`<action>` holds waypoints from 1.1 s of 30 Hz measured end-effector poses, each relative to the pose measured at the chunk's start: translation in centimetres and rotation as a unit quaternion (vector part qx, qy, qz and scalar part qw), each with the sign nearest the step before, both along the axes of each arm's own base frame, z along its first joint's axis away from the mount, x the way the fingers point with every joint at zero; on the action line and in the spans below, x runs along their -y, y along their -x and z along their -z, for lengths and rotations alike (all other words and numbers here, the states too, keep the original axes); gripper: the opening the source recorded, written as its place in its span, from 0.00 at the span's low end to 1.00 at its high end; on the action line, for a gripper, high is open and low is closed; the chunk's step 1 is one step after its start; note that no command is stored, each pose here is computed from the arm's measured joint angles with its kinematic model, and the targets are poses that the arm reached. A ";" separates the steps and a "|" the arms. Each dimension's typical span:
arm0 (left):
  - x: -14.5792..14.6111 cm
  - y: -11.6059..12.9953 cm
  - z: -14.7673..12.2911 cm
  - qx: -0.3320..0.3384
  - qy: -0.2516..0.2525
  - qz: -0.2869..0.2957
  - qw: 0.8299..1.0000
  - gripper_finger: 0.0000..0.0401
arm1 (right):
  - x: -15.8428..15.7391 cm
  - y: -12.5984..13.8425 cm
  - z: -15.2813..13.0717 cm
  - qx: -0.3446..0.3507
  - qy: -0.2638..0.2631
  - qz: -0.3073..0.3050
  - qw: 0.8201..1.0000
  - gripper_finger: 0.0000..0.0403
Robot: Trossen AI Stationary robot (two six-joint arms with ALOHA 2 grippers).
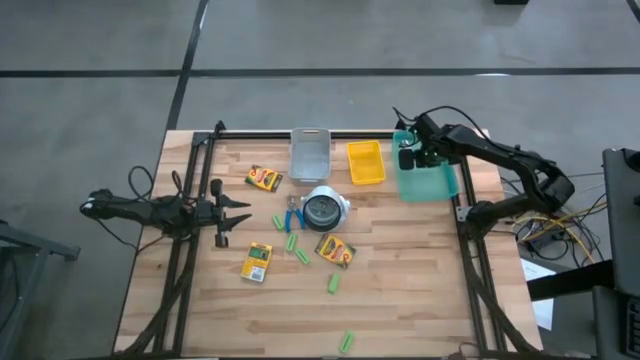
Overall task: Pick & Place School Supplies
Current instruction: Put the blue punch plier into the green bin
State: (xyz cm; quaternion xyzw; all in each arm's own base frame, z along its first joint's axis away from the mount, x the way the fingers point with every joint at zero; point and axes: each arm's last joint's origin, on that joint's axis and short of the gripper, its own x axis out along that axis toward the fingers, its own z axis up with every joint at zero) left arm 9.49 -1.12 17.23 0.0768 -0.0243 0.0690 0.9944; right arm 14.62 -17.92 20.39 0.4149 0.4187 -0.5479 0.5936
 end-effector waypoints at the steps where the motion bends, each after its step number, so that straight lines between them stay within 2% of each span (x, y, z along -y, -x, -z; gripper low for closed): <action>1: 0.0 0.0 0.0 0.000 0.000 0.000 1.000 0.33 | 0.3 0.2 0.3 0.001 -0.006 0.006 1.000 0.07; 7: 0.0 0.0 0.0 0.000 0.000 0.000 1.000 0.33 | 1.7 1.1 1.6 -0.023 -0.030 0.016 0.999 0.07; 23: 0.0 0.0 0.0 0.000 0.000 0.000 1.000 0.33 | 2.7 0.4 4.2 -0.048 -0.070 0.011 0.996 0.08; 33: 0.0 0.0 0.0 0.000 0.000 0.000 1.000 0.33 | 2.6 0.5 4.1 -0.049 -0.071 0.011 0.996 0.24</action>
